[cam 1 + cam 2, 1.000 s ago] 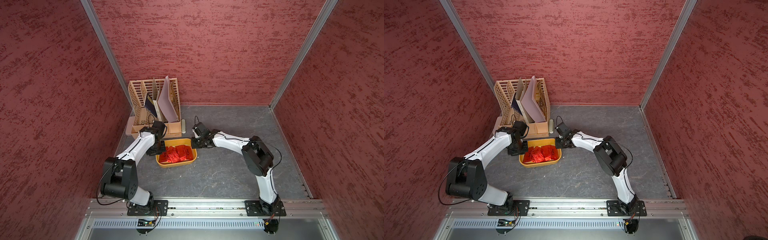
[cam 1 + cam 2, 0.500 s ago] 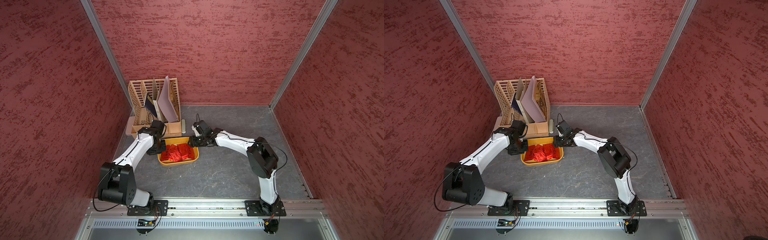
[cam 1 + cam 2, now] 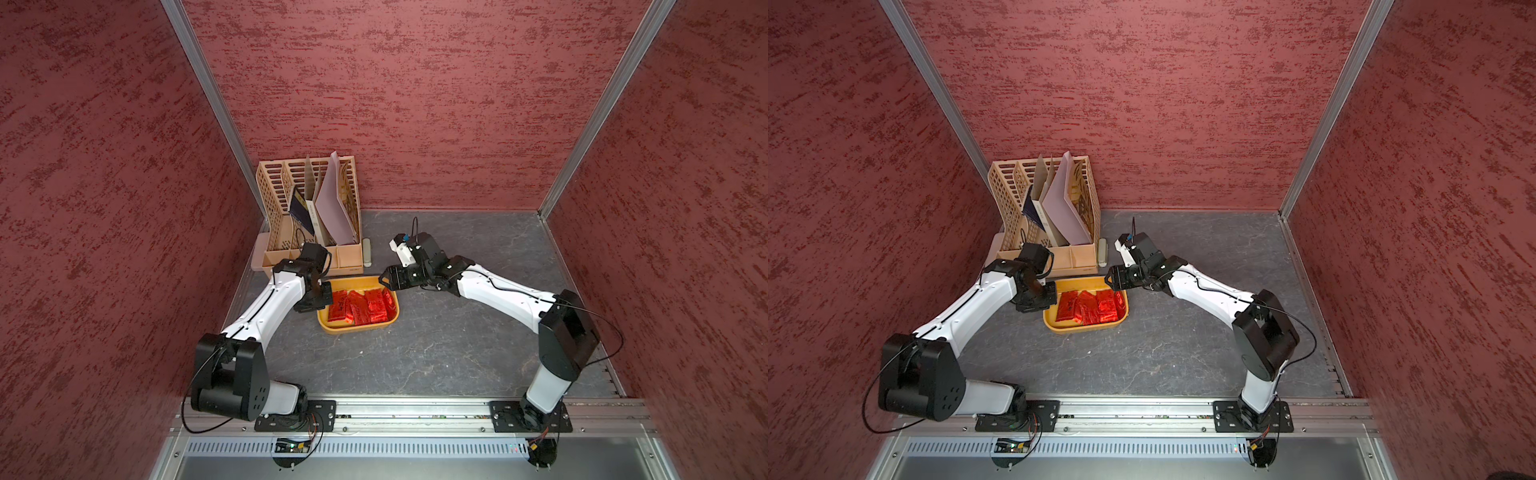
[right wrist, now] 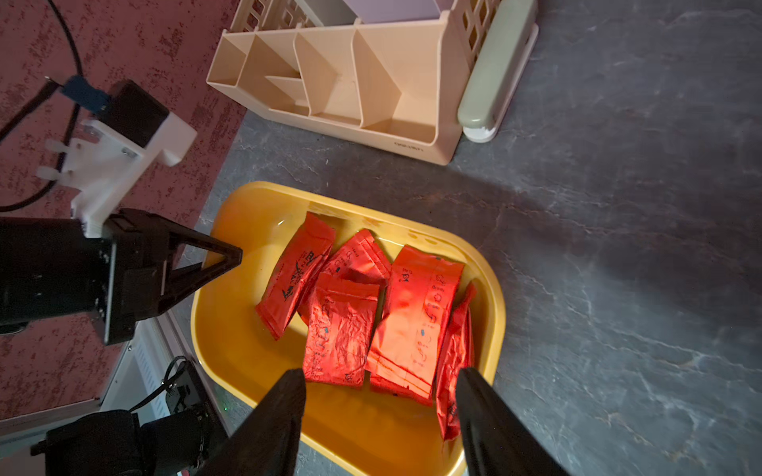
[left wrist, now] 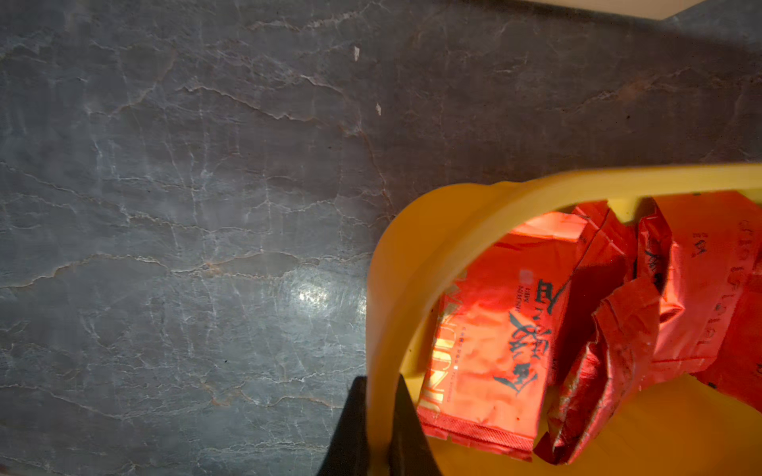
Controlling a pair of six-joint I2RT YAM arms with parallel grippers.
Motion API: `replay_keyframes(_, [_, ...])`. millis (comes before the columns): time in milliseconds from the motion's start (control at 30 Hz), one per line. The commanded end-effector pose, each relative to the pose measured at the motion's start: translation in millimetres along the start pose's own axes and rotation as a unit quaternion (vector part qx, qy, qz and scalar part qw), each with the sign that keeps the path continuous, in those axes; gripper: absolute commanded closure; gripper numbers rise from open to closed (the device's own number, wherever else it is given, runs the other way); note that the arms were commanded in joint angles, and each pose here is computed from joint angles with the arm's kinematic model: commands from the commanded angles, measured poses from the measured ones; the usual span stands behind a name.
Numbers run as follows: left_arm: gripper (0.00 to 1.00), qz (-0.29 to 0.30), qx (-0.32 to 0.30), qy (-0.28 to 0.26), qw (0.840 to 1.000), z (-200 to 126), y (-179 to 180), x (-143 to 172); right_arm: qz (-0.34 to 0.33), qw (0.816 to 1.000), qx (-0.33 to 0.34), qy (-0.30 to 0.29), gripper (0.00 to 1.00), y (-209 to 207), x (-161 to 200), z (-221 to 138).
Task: Take the tea bags out of the storage box
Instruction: Pick up the tea bag from the storage box.
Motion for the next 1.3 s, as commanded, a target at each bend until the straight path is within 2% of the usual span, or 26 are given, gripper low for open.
replay_keyframes(0, [1.00,0.000,0.012,-0.016,1.000,-5,2,-1,-0.004,0.999,-0.038,0.020,0.37,1,6,18])
replay_keyframes(100, [1.00,-0.006,0.018,-0.017,1.000,-5,4,-2,-0.009,0.994,-0.093,0.050,0.40,12,14,36])
replay_keyframes(200, [1.00,-0.007,0.018,-0.015,1.000,-4,4,-3,-0.010,0.992,-0.104,0.070,0.43,16,21,54])
replay_keyframes(300, [1.00,-0.010,0.016,-0.012,1.000,-3,5,-2,0.018,0.989,-0.110,0.095,0.49,11,26,75])
replay_keyframes(433, [1.00,-0.011,0.011,-0.012,1.000,-3,7,-2,0.035,0.986,-0.122,0.112,0.53,11,33,95])
replay_keyframes(700, [1.00,-0.013,0.006,-0.009,1.000,-1,8,-3,0.046,0.982,-0.116,0.139,0.53,10,42,118])
replay_keyframes(967, [1.00,-0.019,-0.002,-0.004,1.000,2,10,-4,0.051,0.978,-0.135,0.147,0.53,15,43,123])
replay_keyframes(1000, [1.00,-0.018,-0.002,-0.003,1.000,2,10,-4,0.051,0.979,-0.136,0.146,0.55,15,41,122])
replay_keyframes(1267, [1.00,-0.020,-0.003,-0.003,1.000,2,10,-4,0.041,0.981,-0.146,0.125,0.89,23,35,111])
Point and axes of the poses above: each gripper's point midway between its finger pads, its own z axis out along the fingers, its own y axis along the line the jaws close on, x = y × z, the point moved 8 cm from there along -z, back along the fingers, and after that the axes turned 1 degree about -z, right-handed, at the moved point
